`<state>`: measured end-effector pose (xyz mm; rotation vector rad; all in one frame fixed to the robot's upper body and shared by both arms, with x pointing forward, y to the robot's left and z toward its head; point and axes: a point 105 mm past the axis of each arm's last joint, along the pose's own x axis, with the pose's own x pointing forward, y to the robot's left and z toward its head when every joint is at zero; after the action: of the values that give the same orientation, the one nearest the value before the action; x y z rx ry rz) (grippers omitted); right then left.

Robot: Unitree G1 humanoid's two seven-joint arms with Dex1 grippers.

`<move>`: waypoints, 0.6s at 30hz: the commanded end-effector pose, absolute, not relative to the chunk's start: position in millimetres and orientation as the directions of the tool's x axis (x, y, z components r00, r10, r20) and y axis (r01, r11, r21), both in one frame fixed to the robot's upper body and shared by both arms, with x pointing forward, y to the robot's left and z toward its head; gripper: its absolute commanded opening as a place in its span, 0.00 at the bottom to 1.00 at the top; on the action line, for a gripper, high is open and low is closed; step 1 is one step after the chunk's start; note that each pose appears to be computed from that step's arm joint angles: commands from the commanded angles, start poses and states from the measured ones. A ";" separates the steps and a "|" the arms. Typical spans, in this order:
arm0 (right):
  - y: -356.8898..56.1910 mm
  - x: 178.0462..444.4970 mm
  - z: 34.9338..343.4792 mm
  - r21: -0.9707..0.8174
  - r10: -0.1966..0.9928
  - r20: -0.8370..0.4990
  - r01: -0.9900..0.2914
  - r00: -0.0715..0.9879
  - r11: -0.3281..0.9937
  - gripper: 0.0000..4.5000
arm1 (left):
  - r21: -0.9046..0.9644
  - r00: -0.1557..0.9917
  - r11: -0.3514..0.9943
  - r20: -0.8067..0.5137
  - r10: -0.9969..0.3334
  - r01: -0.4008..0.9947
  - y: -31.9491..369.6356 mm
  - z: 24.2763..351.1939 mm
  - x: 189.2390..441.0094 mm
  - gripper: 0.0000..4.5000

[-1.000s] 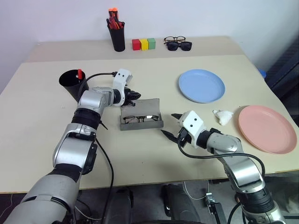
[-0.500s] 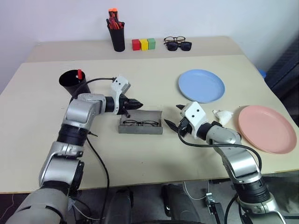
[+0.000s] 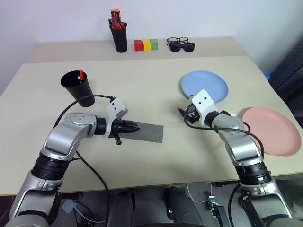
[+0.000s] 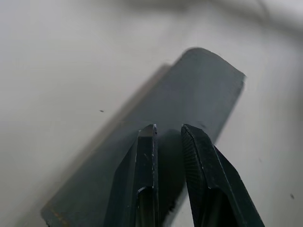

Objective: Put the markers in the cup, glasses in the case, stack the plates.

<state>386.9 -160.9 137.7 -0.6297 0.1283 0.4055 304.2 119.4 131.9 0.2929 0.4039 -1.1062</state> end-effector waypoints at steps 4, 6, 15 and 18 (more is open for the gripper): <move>-179.8 417.1 137.4 -0.676 0.227 -0.242 -0.332 0.943 0.658 0.83 | 0.040 0.443 0.445 -0.207 -0.872 0.895 115.9 170.2 305.1 0.18; -181.3 423.1 135.9 -0.688 0.223 -0.245 -0.331 0.944 0.645 0.72 | 0.046 0.440 0.439 -0.153 -0.885 0.897 116.0 178.8 300.0 0.16; -180.8 425.7 143.3 -0.743 0.239 -0.209 -0.313 0.948 0.592 0.00 | 0.043 0.449 0.447 -0.106 -0.887 0.894 114.1 179.5 280.6 0.16; -184.9 416.6 152.6 -0.773 0.252 -0.170 -0.288 0.953 0.565 0.00 | 0.050 0.441 0.438 -0.090 -0.893 0.897 104.5 178.5 278.5 0.16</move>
<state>419.2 -185.2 127.4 -0.8825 0.1352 0.3393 283.5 111.6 168.1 0.0763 0.1152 -1.0919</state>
